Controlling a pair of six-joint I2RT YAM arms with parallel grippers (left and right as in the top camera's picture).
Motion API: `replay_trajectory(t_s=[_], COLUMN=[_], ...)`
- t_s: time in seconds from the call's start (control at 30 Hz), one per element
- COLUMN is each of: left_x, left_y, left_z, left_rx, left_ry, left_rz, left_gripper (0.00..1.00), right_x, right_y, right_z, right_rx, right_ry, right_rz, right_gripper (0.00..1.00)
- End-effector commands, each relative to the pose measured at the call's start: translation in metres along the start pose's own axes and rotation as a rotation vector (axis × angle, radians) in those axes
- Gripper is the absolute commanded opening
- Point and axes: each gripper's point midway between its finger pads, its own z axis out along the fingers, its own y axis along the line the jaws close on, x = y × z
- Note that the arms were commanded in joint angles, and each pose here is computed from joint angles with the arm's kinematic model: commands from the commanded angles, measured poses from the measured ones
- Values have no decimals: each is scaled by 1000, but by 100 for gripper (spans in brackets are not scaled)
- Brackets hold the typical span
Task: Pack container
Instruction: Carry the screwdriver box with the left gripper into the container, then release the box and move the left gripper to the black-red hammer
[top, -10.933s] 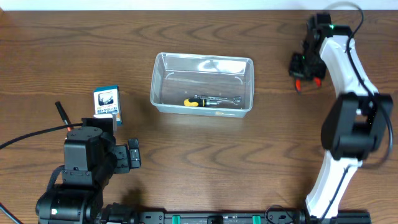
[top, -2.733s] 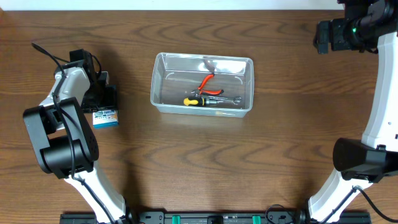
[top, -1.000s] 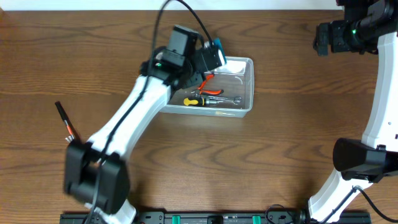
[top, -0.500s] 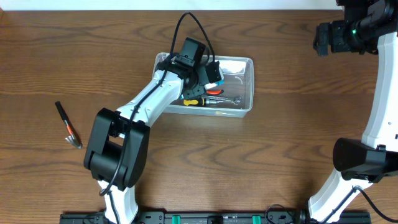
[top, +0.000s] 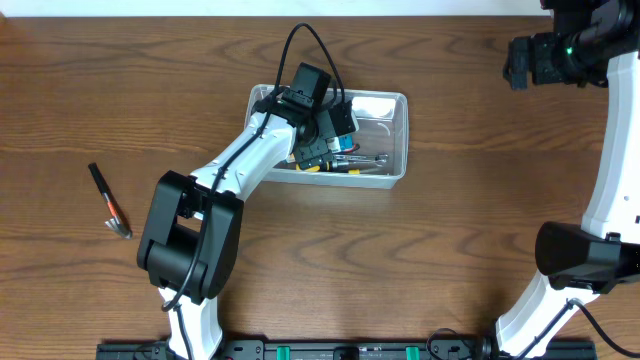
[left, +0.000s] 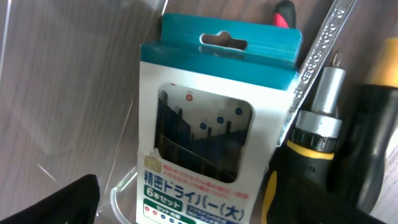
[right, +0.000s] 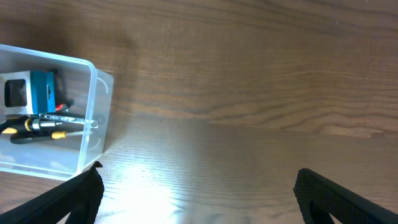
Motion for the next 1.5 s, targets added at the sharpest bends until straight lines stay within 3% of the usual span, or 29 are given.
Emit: replay_trajectory(t_s=[0.0,0.1,0.23,0.4,0.5,0.57,0.67,0.77,1.2,1.47], left_x=[-8,-8,0,52,116,168,234,278,357,379], left_y=[11,26,45,83,95,93,70,37,-9,-14], left_z=[-21,-47,-105,-202,-248,-270,-282,-278,-204,-159], left_rx=[-53,-134,-239,-442,-532,-579,-597,-578,-345,-222], left_ry=[-23,-20,-44,-93,-89,-75,-23,113,409,527], left_rz=[-4,-93,-204,-544,-834,-1127,-1590,-1859,-2141,-2074], left_gripper=[89,98,98,98,98,98,98,98,98,98], right_x=[1,1,1,1,1,1,1,-1,-2,-2], right_y=[1,1,1,1,1,1,1,0,0,0], right_z=[4,4,4,4,4,4,4,4,4,4], right_rx=[-10,-9,-9,-9,-9,-9,-9,-8,-8,-7], right_ry=[11,11,11,11,11,11,10,4,0,0], right_rz=[12,12,12,12,12,13,13,12,8,4], right_gripper=[99,99,99,99,99,99,99,99,99,99])
